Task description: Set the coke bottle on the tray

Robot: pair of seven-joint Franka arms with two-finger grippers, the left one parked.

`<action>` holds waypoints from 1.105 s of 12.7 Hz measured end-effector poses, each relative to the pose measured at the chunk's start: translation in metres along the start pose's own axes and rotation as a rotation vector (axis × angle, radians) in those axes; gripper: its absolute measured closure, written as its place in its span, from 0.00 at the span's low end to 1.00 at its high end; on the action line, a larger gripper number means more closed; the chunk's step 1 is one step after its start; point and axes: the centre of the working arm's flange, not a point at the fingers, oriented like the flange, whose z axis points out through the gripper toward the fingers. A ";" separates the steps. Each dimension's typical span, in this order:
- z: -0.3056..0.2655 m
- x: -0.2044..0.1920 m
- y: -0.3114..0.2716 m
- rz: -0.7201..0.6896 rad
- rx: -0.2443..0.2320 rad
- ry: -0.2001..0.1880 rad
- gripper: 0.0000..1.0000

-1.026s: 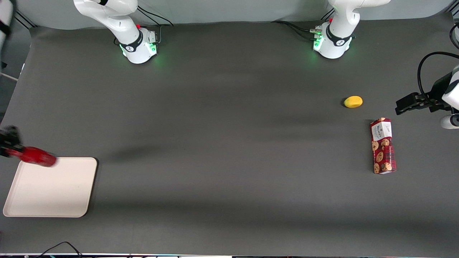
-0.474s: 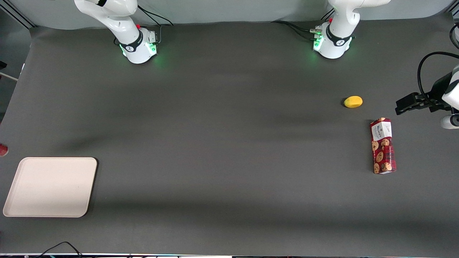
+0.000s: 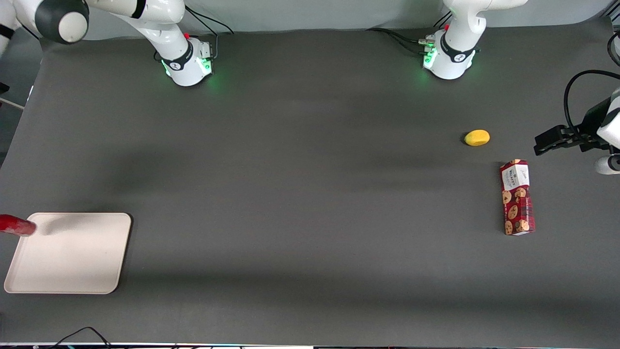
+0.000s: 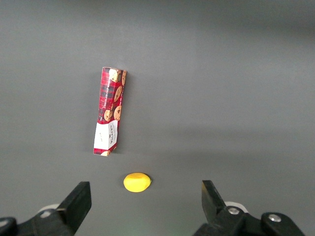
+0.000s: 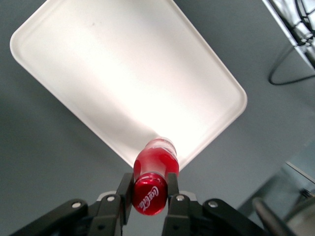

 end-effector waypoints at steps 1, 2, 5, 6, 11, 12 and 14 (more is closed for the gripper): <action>0.010 0.005 0.000 -0.005 0.001 -0.003 0.69; 0.019 0.006 0.002 -0.009 -0.007 -0.007 0.69; 0.032 -0.009 0.008 -0.010 -0.016 -0.019 0.69; 0.033 -0.022 0.011 -0.001 -0.015 -0.023 0.69; 0.041 -0.066 0.021 0.026 -0.006 -0.014 0.69; 0.042 -0.062 0.020 0.023 -0.004 -0.011 0.69; 0.043 -0.053 0.018 0.011 -0.003 -0.005 0.69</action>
